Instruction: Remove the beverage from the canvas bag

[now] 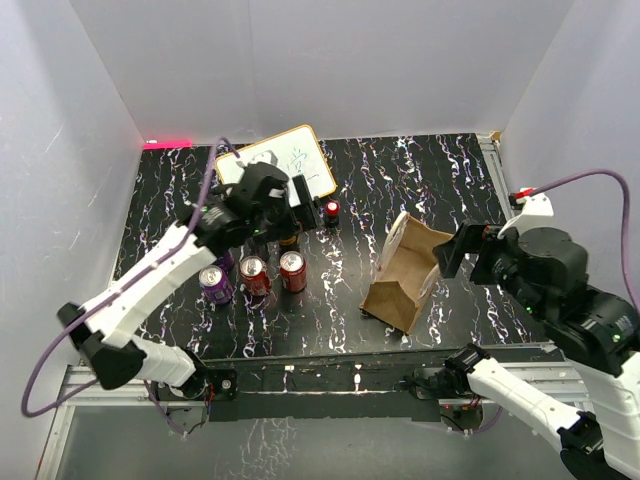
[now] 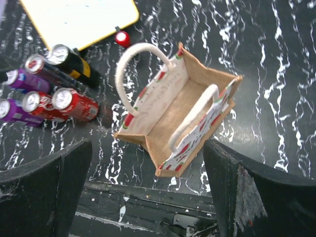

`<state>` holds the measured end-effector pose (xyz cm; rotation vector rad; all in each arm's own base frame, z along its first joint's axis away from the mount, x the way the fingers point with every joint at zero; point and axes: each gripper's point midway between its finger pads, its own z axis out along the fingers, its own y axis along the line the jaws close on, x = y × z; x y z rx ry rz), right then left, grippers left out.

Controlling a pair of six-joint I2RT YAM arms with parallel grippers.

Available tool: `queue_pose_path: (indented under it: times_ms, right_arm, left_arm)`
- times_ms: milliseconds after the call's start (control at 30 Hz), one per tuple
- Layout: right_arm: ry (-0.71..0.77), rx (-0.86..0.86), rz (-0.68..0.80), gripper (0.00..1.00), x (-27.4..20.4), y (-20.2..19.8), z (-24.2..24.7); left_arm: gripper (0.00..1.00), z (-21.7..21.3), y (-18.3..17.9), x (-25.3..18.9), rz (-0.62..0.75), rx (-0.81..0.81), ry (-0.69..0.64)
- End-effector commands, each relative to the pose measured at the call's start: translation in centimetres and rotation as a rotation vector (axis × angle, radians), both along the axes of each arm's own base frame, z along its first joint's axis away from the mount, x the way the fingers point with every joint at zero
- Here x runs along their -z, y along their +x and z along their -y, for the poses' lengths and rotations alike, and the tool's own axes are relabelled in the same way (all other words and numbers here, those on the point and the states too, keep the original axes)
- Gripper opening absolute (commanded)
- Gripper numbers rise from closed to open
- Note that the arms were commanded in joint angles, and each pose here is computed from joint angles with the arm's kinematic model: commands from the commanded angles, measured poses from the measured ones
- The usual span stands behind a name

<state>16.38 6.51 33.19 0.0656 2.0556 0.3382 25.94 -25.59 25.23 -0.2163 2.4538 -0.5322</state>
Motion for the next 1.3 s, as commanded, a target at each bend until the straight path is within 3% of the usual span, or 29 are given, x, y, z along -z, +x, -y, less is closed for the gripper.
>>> queue_pose_path:
  times_ms: [0, 233, 467, 733, 1033, 1267]
  right_arm:
    - [-0.035, -0.115, 0.085, 0.98, -4.5, -0.4, -0.7]
    - [0.041, -0.073, 0.158, 0.98, -11.0, 1.7, -1.7]
    - [0.128, -0.025, 0.14, 0.98, -13.2, 4.7, -3.8]
    - [0.147, 0.039, 0.133, 0.98, -13.3, 6.0, -3.8]
    - [0.157, 0.111, 0.164, 0.98, -14.4, 6.6, -2.8]
    - [0.144, 0.17, 0.187, 0.98, -15.2, 6.8, -1.7]
  left_arm:
    - [0.97, -1.5, -0.7, -7.5, 0.183, 0.02, -0.119]
    - [0.97, -5.3, -2.0, -18.0, 0.499, 0.034, -0.187]
    - [0.97, -10.7, -3.8, -24.4, 0.724, -0.08, -0.227]
    - [0.97, -13.4, -5.2, -25.0, 0.816, -0.113, -0.214]
    - [0.97, -14.7, -5.1, -24.4, 0.779, -0.136, -0.124]
    - [0.97, -14.1, -4.8, -23.9, 0.783, -0.138, -0.151]
